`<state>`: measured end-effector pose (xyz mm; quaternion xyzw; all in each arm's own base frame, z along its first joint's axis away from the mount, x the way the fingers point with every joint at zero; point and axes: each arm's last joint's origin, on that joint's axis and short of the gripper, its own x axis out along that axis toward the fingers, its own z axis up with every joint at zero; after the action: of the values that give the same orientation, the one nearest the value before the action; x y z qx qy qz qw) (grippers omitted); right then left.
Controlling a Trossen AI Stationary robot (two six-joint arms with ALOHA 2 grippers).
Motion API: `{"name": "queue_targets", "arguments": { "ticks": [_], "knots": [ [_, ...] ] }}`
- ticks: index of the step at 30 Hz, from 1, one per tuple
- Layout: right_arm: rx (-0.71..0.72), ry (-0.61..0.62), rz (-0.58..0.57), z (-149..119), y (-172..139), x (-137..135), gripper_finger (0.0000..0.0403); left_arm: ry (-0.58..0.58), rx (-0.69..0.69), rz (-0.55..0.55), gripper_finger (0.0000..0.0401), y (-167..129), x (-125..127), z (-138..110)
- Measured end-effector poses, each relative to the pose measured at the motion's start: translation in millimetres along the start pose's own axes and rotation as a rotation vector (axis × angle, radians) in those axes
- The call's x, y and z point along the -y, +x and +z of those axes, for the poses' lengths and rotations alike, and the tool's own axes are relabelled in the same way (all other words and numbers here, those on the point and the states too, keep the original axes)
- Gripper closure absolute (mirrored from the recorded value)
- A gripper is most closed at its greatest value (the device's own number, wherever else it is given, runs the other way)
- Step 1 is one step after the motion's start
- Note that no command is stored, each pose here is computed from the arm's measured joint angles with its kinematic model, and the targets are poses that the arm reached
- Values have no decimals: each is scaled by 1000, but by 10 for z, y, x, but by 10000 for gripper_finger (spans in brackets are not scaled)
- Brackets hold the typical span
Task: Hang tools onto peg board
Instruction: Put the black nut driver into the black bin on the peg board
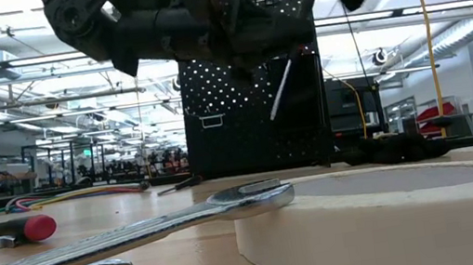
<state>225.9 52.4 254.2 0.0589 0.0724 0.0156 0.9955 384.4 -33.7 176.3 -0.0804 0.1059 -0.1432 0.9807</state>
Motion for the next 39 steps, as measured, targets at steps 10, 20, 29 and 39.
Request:
{"name": "queue_targets", "arguments": {
  "ticks": [10, 20, 29, 39],
  "knots": [
    [-79, 3, -178, 66, -721, 192, 155, 112, 210, 335, 383, -281, -236, 576],
    [-78, -45, -251, -97, -750, 245, 160, 299, 389, 547, 383, -377, -461, 1158],
    [-69, -43, -253, -90, -750, 244, 160, 345, 404, 660, 383, -526, -815, 1279],
    [-54, -42, -251, -76, -739, 240, 160, 379, 395, 672, 383, -447, -1080, 1083]
  ]
}}
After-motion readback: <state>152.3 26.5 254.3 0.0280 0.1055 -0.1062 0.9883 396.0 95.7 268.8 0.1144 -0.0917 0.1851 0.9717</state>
